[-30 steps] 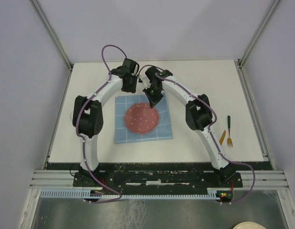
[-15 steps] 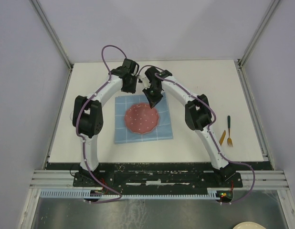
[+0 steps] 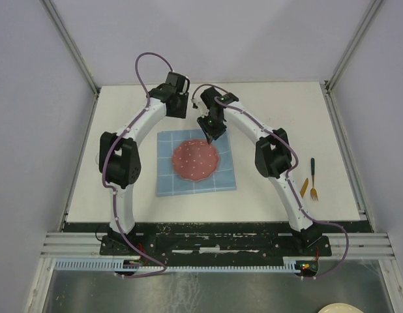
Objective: Set the dinner table for one person
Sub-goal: Place the plate on the napkin.
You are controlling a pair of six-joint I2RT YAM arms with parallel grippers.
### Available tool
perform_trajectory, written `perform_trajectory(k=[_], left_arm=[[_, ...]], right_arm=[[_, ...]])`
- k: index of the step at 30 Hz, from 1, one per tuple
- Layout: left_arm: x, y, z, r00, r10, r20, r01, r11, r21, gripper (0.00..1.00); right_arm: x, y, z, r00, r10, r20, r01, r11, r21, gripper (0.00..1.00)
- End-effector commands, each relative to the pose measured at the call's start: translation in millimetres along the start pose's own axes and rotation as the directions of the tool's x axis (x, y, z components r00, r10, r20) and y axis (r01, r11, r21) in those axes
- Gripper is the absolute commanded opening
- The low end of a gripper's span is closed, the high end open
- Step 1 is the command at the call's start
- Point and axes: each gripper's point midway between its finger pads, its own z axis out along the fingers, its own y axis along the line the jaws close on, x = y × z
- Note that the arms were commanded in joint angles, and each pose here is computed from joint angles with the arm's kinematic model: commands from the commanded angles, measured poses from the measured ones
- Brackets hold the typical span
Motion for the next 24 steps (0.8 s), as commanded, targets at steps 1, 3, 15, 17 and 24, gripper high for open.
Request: perform_trajectory(k=[1,3,15,17,24], left_arm=[[-37,5,-32,0.994,0.011,0.112,-0.009,1.0,-0.022,0.45],[-38,8,-38,0.992,0.021,0.124,-0.018,0.999,-0.028,0.45],[-22,19,-59,0.989,0.087,0.12,-0.081,0.995,-0.049,0.45],[-14,22,-61,0.989,0.093,0.114,-0.087,0.995,-0.056,0.45],[-2,37,-93,0.984,0.116,0.134,-0.104,0.99,-0.093,0.45]], right_arm=[[-40,-44,-81,0.981,0.001,0.193,-0.026,0.991,0.13,0.43],[-31,-60,-91,0.982,0.016,0.187,-0.046,0.986,0.158,0.41],[11,-91,-133,0.984,0.062,0.166,-0.084,0.988,0.13,0.37],[27,-105,-141,0.982,0.096,0.162,-0.12,0.983,0.14,0.39],[100,-112,-155,0.992,0.117,0.05,-0.124,0.977,0.176,0.38]])
